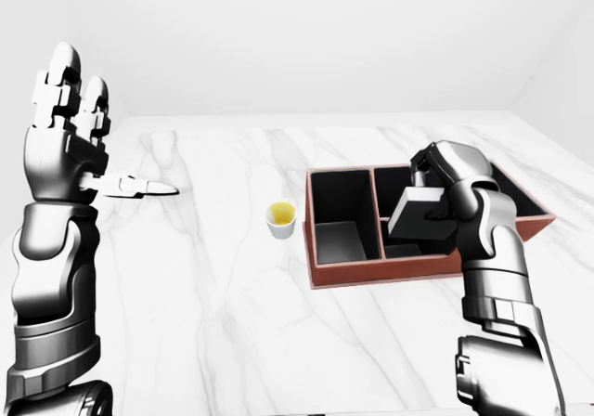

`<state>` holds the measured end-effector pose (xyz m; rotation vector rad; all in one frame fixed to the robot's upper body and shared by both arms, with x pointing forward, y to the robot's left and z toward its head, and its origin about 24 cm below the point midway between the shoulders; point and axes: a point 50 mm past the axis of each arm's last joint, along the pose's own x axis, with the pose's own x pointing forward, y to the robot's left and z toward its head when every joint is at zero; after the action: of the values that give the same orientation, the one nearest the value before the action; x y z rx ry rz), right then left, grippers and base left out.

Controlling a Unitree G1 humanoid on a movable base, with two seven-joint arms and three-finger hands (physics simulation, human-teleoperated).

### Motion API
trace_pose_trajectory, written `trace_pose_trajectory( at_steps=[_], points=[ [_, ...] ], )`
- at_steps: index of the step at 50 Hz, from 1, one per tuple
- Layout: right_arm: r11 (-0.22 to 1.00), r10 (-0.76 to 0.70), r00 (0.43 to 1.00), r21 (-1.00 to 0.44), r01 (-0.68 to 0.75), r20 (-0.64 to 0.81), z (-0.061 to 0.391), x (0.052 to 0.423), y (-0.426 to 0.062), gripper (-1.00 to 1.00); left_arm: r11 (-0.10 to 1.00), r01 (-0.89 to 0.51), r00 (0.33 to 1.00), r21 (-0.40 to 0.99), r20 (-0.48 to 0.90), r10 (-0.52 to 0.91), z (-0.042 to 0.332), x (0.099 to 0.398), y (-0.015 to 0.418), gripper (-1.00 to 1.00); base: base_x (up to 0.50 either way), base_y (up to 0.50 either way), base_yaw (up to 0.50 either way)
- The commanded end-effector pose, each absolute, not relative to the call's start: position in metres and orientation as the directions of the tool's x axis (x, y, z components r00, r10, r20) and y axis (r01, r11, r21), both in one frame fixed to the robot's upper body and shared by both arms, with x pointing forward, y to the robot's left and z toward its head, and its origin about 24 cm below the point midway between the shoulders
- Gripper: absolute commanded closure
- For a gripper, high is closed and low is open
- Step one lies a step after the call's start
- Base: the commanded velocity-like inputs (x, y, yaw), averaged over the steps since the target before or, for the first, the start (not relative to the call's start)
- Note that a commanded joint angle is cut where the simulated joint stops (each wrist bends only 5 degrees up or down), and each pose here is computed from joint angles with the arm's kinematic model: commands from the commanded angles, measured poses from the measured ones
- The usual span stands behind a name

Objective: Pick up the book and place it in the caddy.

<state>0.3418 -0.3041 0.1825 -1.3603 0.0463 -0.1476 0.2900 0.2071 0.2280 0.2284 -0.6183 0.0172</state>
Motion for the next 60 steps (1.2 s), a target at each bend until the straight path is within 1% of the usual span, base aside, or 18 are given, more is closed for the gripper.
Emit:
trace_pose_trajectory(
  at_steps=[1, 12, 24, 32, 60],
  points=[
    [0.141, -0.175, 0.980, -0.983, 0.116, 0.091, 0.178, 0.347, -0.307, 1.00, 0.975, -0.090, 0.821, 0.203, 0.569, -0.043, 0.225, 0.289, 0.209, -1.00, 0.00, 0.00, 0.00],
    [0.065, -0.223, 0.969, -0.990, 0.125, 0.107, 0.167, 0.355, -0.313, 1.00, 0.975, -0.096, 0.827, 0.198, 0.561, -0.033, 0.222, 0.288, 0.212, -1.00, 0.00, 0.00, 0.00],
    [0.056, -0.226, 0.969, -0.992, 0.111, 0.095, 0.156, 0.361, -0.308, 1.00, 0.975, -0.102, 0.828, 0.198, 0.560, -0.027, 0.220, 0.286, 0.214, -1.00, 0.00, 0.00, 0.00],
    [0.019, -0.234, 0.968, -0.995, 0.101, 0.094, 0.148, 0.363, -0.308, 1.00, 0.975, -0.103, 0.831, 0.195, 0.556, -0.024, 0.219, 0.286, 0.215, -1.00, 0.00, 0.00, 0.00],
    [-0.023, -0.223, 0.973, -0.998, 0.061, 0.065, 0.122, 0.370, -0.296, 1.00, 0.974, -0.108, 0.833, 0.198, 0.552, -0.019, 0.218, 0.285, 0.217, -1.00, 0.00, 0.00, 0.00]
  ],
)
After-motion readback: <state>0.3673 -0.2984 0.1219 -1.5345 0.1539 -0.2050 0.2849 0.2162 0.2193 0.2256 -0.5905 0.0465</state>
